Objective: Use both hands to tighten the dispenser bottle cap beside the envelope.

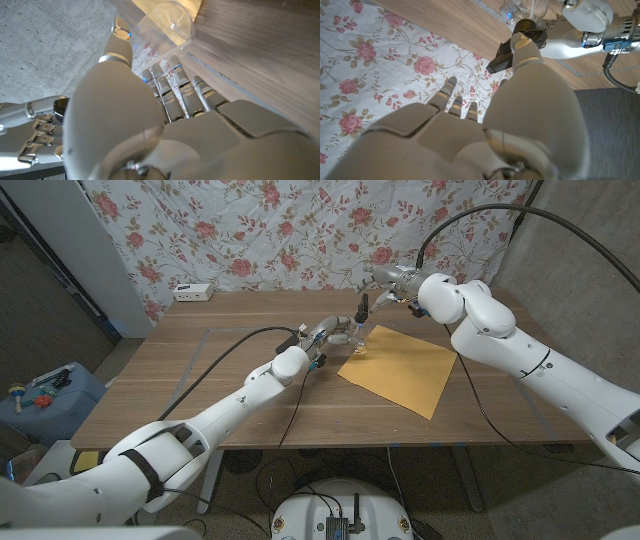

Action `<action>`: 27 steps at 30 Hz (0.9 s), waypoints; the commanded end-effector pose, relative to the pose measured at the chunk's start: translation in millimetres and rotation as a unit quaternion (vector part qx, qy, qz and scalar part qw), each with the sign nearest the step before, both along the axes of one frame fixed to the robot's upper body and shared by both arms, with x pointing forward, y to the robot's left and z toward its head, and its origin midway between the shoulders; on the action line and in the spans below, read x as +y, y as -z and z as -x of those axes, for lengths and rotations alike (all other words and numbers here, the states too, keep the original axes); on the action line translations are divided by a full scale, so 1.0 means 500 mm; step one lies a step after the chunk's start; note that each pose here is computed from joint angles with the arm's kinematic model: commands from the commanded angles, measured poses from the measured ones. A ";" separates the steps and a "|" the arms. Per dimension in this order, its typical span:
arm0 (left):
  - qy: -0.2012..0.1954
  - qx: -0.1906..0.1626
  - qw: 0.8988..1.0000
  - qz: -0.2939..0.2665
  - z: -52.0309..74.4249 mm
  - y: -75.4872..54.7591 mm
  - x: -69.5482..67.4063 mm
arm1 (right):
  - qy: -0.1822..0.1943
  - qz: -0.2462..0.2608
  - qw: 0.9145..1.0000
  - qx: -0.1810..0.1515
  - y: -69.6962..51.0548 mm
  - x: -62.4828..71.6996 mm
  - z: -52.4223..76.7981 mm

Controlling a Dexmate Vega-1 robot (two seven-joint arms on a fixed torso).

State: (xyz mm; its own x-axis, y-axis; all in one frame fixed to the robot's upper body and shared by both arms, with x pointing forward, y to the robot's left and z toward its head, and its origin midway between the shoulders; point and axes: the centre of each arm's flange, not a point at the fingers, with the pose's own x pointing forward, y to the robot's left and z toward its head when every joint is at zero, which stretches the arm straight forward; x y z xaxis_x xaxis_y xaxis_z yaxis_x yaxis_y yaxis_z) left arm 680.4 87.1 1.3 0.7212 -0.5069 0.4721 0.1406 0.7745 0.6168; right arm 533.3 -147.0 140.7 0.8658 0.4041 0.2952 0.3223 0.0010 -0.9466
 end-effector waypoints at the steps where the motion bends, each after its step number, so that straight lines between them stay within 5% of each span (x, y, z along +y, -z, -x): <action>1: 0.000 -0.002 1.000 0.001 0.003 0.000 0.004 | 0.002 0.002 1.000 0.012 0.003 0.001 -0.010; 27: 0.003 -0.005 1.000 0.000 0.008 0.002 0.000 | 0.013 -0.010 0.999 0.049 -0.010 0.001 -0.010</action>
State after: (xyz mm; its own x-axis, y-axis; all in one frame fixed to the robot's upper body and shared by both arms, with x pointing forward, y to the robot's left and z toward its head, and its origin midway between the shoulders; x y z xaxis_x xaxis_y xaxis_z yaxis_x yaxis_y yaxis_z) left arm 677.6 87.6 0.6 0.7169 -0.5083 0.4772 0.1396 0.7752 0.6161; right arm 539.7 -147.4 144.3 0.8948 0.3826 0.2301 0.2478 0.0032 -0.9688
